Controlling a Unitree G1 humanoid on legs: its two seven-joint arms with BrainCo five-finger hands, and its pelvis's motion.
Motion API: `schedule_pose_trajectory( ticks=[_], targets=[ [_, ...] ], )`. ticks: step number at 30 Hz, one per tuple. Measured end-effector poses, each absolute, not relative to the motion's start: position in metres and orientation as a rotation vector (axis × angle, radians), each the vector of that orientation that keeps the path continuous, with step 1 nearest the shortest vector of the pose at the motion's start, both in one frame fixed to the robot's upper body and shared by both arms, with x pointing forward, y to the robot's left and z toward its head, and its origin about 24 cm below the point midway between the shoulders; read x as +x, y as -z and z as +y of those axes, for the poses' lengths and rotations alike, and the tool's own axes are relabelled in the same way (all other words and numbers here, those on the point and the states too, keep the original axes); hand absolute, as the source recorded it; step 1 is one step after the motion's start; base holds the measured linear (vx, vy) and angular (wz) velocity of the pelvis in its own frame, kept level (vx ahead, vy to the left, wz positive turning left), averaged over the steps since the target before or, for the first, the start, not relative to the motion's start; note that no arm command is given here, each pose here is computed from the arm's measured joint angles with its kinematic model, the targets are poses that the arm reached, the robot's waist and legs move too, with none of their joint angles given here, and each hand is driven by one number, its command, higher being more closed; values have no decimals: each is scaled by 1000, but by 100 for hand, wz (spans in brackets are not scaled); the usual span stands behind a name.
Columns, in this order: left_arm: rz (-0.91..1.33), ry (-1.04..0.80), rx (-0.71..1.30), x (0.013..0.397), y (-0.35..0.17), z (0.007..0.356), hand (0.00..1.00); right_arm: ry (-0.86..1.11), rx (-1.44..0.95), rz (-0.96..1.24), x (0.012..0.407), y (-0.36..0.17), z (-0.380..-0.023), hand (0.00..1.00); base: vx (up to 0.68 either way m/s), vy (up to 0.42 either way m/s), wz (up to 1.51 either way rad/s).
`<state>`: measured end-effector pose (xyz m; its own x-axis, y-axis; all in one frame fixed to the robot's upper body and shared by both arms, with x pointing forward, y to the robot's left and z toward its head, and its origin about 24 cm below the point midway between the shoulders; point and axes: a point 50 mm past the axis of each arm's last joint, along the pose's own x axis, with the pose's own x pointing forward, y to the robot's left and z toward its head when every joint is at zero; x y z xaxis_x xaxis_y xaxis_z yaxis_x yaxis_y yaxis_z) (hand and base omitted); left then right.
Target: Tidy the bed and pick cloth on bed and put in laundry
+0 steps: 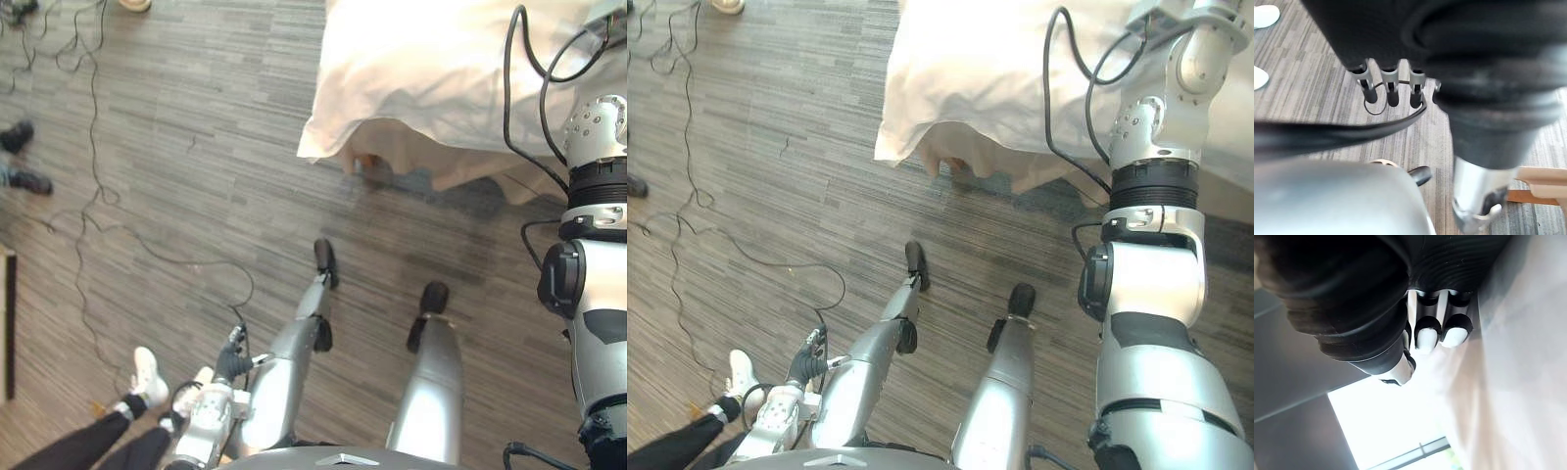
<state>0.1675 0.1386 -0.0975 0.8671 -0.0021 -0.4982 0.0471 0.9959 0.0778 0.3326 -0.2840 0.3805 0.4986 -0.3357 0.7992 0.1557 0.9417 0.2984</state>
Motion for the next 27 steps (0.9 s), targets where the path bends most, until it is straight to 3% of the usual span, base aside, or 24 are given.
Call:
schedule_pose_trajectory(
  ticks=[2,6,9,12,13,18,20,24,27],
  targets=[
    [503,28,85,171,95,137,0,279,231,-1038,325,-364,-285,100,78,-30,12],
    [530,-66,37,183,97,147,0,298,353,-935,322,-279,-286,100,59,-43,-26],
    [547,-138,12,190,97,159,0,349,461,-713,317,-188,-277,100,65,-48,-94],
    [550,-188,-23,194,97,166,0,559,555,-282,290,-68,-288,100,120,-2,-115],
    [537,-194,-36,200,94,167,0,644,570,-127,266,-27,-292,0,124,-48,-108],
    [577,-228,-73,193,100,169,0,796,523,180,185,47,-296,0,118,-42,-111],
    [641,-217,-71,184,110,167,0,802,391,386,143,78,-292,0,176,31,-36],
    [768,-179,-7,156,129,165,0,680,273,684,99,118,-253,0,103,42,-9],
    [811,-110,88,148,134,166,0,566,253,827,89,137,-218,0,5,62,-20]
  ],
)
